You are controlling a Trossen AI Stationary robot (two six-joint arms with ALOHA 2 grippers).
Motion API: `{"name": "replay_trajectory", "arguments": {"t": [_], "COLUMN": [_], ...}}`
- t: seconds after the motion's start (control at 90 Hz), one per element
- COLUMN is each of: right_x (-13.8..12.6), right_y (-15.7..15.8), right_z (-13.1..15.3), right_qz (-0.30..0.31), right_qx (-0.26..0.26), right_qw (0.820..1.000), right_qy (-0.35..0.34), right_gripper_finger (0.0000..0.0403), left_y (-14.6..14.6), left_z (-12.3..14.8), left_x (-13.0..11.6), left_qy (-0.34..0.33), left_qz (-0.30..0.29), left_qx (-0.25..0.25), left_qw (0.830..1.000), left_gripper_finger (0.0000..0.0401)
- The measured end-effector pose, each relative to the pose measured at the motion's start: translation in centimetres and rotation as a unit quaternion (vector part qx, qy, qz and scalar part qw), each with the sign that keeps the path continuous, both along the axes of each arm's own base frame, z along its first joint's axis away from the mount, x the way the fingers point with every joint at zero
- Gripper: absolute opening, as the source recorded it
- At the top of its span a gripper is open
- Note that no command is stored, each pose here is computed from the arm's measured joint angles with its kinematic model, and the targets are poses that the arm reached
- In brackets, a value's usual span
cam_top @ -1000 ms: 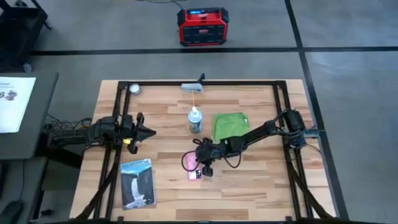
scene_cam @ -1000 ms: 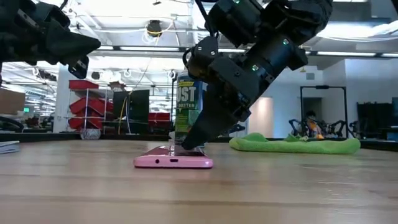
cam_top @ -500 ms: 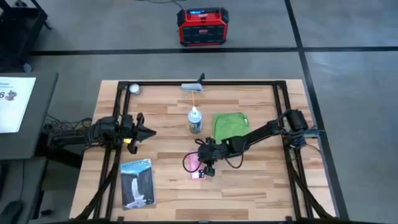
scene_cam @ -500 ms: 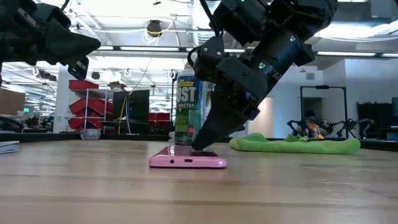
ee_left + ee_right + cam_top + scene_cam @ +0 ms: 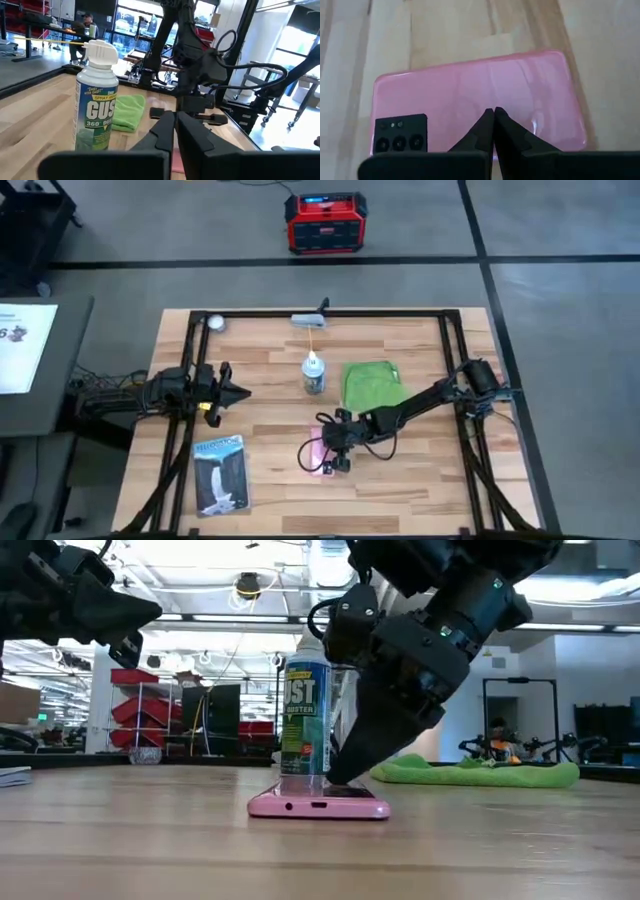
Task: Apply microfiber cloth
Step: Spray the pink cellphone using the spray bottle
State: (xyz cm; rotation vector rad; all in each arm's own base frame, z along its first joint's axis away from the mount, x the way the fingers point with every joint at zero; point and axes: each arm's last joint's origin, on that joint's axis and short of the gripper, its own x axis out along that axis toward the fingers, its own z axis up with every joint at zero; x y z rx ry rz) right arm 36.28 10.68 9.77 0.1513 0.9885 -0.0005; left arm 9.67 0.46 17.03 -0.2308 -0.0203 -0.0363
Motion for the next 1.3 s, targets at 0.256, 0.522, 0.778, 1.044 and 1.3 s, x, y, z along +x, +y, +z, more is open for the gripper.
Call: {"name": "replay_trajectory", "arguments": {"t": [0.256, 0.522, 0.778, 1.044, 1.3], "right_x": [-0.2, -0.2, -0.2, -1.0, -2.5], "right_y": [-0.1, -0.7, -0.8, -1.4, -2.1], "right_z": [0.0, -0.1, 0.0, 1.4, 2.7], "right_qz": [-0.008, -0.008, -0.006, -0.012, -0.032], "right_qx": [-0.003, -0.021, -0.023, -0.072, -0.119], "right_qw": [1.0, 1.0, 1.0, 0.997, 0.991], "right_qy": [0.012, 0.02, 0.019, 0.034, 0.052], "right_gripper_finger": [0.0, 0.0, 0.0, 0.0, 0.0], "left_y": [0.0, 0.2, -0.3, -1.5, -2.7], "left_z": [-0.1, -2.0, -3.2, -3.2, -0.8], "left_x": [0.1, 1.3, 3.0, 4.8, 8.9], "left_qy": [0.005, 0.115, 0.166, 0.179, 0.128], "left_qz": [0.0, 0.028, 0.024, -0.002, -0.021], "left_qx": [-0.011, -0.1, -0.209, -0.222, -0.073], "left_qw": [1.0, 0.988, 0.963, 0.958, 0.989], "left_gripper_finger": [0.0, 0.0, 0.0, 0.0, 0.0]}}
